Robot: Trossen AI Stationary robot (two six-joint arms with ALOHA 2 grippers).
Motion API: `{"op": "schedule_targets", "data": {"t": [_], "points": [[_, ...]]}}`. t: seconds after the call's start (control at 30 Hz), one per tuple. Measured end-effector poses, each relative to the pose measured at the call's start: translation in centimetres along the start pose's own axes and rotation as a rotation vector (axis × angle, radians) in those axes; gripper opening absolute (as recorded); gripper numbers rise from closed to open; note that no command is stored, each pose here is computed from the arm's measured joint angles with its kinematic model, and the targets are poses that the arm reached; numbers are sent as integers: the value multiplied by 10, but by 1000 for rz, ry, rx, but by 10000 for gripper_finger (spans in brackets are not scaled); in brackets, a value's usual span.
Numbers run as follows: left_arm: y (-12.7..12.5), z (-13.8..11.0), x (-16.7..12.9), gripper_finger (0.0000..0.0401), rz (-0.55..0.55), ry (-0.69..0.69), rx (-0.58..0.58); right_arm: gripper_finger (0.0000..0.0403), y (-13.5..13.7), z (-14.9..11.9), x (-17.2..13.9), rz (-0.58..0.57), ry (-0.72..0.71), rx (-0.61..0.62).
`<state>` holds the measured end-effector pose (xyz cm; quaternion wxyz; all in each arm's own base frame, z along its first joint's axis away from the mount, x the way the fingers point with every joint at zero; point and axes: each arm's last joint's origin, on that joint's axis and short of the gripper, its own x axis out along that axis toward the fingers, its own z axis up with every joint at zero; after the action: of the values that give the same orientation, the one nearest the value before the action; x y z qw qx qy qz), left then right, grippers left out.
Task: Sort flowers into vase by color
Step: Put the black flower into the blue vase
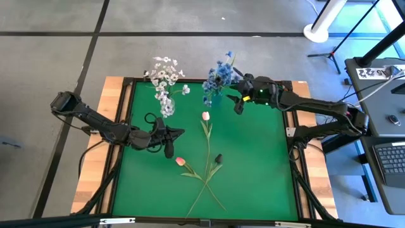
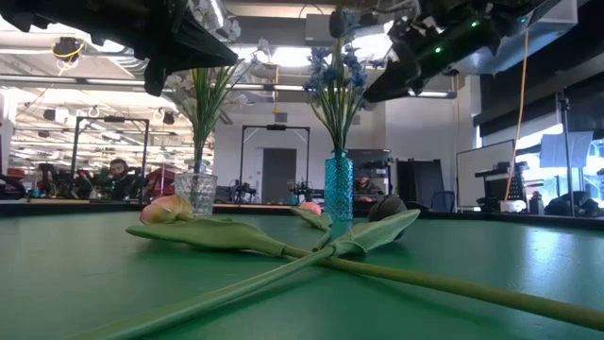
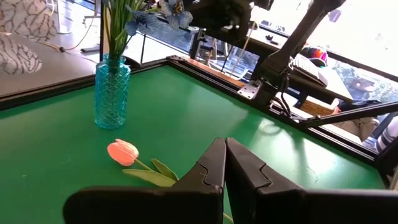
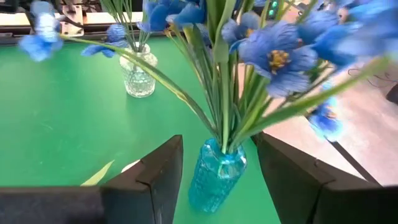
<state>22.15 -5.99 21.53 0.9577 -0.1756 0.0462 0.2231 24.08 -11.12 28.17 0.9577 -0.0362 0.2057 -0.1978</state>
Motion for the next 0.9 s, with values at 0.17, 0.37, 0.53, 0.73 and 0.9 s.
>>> {"op": "schedule_targets", "data": {"t": [0.17, 0.37, 0.53, 0.73, 0.9], "points": [[0, 0, 0, 0, 4, -2, -1, 207, -1, 2, -21, 3, 19, 28], [-3, -1, -1, 0, -53, 28, -17, 207, 3, -1, -39, 108, 74, 115], [-9, -5, -7, 0, -111, 53, -19, 207, 24, 1, -47, 289, 85, 151], [-19, -10, -18, 0, -171, 79, -28, 207, 68, 7, -64, 391, 53, 67], [-23, -14, -24, 0, -199, 105, -56, 207, 101, 8, -78, 426, 39, 13]]}}
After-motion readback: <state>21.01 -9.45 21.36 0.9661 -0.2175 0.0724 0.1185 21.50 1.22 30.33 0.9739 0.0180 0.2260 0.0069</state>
